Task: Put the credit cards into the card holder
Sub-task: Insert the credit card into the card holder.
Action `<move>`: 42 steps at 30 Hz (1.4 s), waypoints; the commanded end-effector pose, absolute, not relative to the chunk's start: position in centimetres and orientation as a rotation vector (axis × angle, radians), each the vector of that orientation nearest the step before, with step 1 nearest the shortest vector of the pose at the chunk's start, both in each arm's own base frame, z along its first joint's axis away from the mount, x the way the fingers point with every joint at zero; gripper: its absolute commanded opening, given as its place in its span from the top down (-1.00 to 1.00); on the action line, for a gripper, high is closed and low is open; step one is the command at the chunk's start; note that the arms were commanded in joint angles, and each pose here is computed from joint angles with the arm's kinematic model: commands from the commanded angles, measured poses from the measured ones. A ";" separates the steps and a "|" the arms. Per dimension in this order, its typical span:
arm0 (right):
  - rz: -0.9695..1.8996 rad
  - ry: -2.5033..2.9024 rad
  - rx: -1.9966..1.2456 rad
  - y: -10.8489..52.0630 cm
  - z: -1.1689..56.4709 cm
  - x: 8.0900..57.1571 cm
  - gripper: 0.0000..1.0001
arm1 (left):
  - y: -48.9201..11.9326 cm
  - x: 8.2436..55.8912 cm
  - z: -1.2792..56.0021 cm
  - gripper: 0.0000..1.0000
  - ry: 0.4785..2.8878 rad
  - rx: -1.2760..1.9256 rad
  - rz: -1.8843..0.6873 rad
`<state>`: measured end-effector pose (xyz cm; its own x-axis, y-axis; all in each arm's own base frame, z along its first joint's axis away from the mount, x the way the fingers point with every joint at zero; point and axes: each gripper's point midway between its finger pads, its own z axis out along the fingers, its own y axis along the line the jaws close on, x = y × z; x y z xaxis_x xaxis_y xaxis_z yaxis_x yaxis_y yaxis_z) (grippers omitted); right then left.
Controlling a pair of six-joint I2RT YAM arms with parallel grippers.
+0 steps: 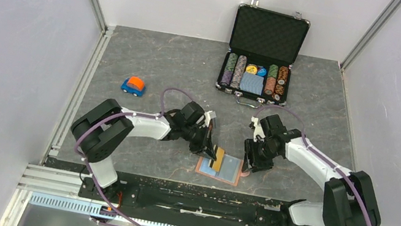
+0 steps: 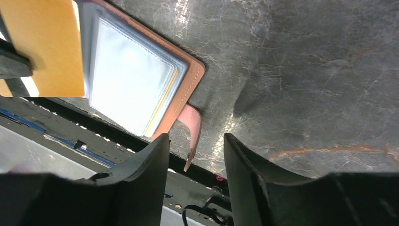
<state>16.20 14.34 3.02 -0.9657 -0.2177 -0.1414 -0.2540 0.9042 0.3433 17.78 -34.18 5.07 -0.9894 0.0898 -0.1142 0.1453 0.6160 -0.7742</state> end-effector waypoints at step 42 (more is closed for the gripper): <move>0.706 2.865 -0.315 15.1 1.2 14.9 -0.19 | -34.4 16.8 4.9 0.95 2.609 0.202 -1.323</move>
